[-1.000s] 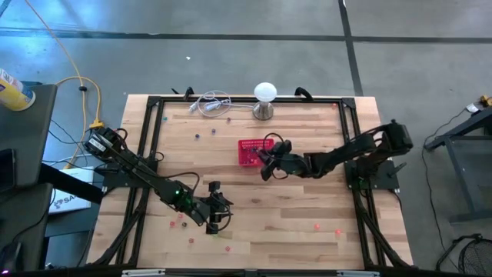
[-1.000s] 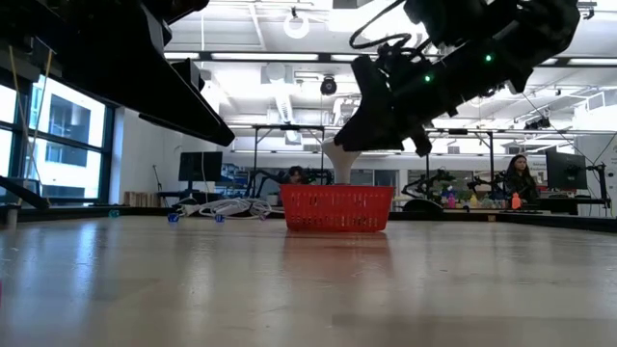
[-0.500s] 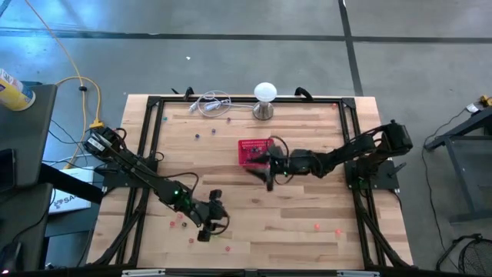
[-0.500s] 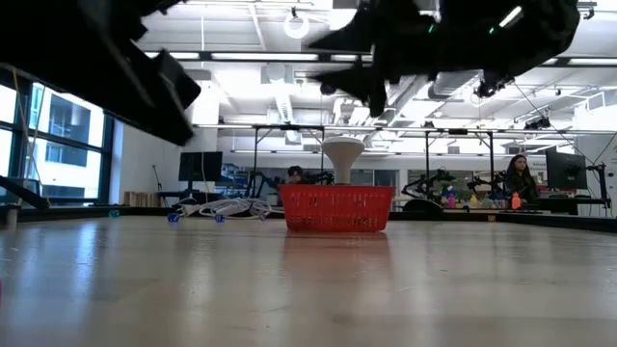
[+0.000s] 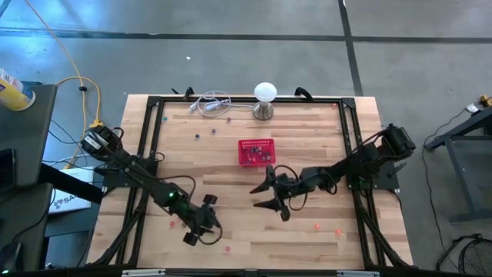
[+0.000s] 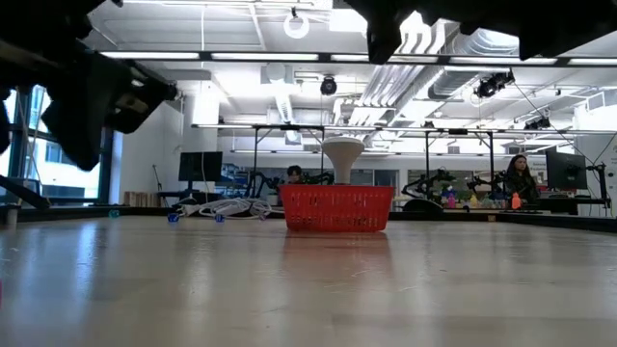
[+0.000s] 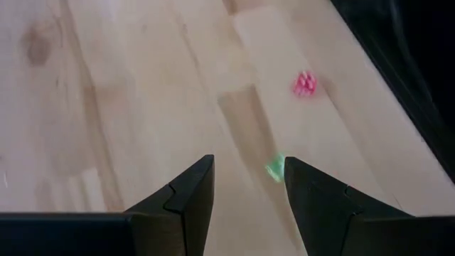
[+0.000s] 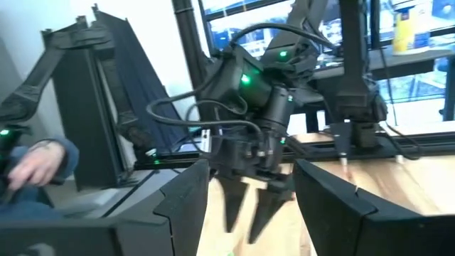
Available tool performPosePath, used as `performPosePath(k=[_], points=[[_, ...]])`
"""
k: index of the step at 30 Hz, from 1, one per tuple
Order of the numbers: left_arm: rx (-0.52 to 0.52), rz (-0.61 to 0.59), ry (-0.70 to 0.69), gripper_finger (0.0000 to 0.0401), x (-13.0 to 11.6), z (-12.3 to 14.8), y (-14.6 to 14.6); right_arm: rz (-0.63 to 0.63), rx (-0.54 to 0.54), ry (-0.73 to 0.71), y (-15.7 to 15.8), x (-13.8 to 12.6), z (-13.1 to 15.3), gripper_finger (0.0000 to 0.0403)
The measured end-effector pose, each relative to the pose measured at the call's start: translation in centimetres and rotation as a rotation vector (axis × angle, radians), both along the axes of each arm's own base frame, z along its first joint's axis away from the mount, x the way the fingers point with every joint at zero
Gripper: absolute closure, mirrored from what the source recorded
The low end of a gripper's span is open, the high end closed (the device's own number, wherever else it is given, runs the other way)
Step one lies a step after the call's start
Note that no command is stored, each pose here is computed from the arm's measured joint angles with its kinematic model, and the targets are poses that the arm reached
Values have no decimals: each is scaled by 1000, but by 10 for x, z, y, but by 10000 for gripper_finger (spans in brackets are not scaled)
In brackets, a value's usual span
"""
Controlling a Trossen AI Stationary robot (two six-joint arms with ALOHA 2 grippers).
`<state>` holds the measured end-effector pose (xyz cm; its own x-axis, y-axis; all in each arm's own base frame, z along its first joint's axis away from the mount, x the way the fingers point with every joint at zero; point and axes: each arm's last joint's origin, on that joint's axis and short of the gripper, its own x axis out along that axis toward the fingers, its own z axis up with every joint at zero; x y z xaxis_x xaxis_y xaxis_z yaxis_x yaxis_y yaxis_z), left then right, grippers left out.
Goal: Pick & Place Dice
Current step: Put the light green dice into the bin
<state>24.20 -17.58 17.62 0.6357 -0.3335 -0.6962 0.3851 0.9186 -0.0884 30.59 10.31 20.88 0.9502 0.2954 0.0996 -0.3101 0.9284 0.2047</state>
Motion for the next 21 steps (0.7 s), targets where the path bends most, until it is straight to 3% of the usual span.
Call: performPosePath(k=[7, 15, 21], points=[[37, 9, 41, 236, -16, -5, -14, 38, -3, 9, 12, -4, -1, 207], [60, -17, 49, 236, -8, -24, -20, 40, -1, 2, 13, -4, 0, 207], [19, -56, 68, 236, 0, -29, -17, 38, -3, 8, 12, -4, 0, 207]])
